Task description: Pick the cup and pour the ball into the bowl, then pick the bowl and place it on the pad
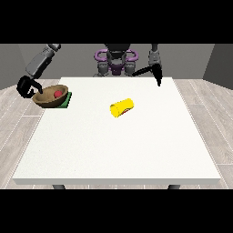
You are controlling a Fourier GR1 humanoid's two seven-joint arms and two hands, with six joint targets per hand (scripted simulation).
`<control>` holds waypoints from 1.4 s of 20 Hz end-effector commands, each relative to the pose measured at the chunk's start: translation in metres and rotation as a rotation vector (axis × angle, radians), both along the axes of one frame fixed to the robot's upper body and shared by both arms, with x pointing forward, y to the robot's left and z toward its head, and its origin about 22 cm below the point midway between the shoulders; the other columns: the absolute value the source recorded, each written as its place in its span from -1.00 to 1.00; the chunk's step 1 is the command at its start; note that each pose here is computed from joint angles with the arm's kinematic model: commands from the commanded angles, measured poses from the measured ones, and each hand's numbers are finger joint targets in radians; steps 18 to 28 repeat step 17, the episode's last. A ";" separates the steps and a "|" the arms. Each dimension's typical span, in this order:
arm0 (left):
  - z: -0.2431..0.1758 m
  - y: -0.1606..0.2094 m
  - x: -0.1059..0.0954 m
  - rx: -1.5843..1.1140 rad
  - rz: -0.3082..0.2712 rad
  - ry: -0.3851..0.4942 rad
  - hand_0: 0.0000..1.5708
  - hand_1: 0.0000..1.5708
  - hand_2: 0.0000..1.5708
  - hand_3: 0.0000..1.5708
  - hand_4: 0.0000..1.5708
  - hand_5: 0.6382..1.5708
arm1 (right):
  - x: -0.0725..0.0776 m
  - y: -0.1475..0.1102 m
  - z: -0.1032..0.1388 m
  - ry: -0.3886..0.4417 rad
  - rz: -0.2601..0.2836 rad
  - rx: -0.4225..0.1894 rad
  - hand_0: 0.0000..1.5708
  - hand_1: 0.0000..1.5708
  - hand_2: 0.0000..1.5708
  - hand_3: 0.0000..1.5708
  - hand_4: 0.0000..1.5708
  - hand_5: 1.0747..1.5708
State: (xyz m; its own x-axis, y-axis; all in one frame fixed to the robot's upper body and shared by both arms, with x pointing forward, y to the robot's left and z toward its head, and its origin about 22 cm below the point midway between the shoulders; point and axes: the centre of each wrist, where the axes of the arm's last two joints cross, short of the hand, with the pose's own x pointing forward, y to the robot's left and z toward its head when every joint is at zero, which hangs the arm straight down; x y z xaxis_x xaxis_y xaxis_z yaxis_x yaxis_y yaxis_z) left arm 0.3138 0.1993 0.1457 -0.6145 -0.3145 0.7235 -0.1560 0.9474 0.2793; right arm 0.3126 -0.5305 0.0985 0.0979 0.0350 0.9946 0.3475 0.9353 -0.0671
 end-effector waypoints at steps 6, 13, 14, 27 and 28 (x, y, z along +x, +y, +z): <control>0.009 -0.005 -0.016 -0.010 -0.007 -0.047 -1.00 -1.00 -1.00 -1.00 -1.00 0.99 | -0.005 -0.021 0.048 -0.034 -0.090 -0.111 -1.00 -1.00 -0.48 -0.70 -1.00 0.66; -0.014 -0.004 -0.027 -0.008 -0.019 0.032 -1.00 -1.00 -1.00 -1.00 -1.00 1.00 | -0.012 -0.031 0.066 0.006 -0.072 -0.082 -1.00 -1.00 -0.68 -0.93 -1.00 0.69; -0.004 -0.002 -0.022 0.002 -0.005 0.018 -1.00 -1.00 -1.00 -1.00 -1.00 1.00 | -0.009 -0.029 0.066 0.004 -0.068 -0.081 -1.00 -1.00 -0.67 -0.73 -1.00 0.73; -0.035 0.013 -0.010 -0.017 0.009 0.140 -1.00 -1.00 -1.00 -1.00 -1.00 1.00 | -0.023 -0.047 0.113 0.004 0.014 -0.067 -1.00 -1.00 -0.76 -0.63 -1.00 0.73; -0.035 0.013 -0.010 -0.017 0.009 0.140 -1.00 -1.00 -1.00 -1.00 -1.00 1.00 | -0.023 -0.047 0.113 0.004 0.014 -0.067 -1.00 -1.00 -0.76 -0.63 -1.00 0.73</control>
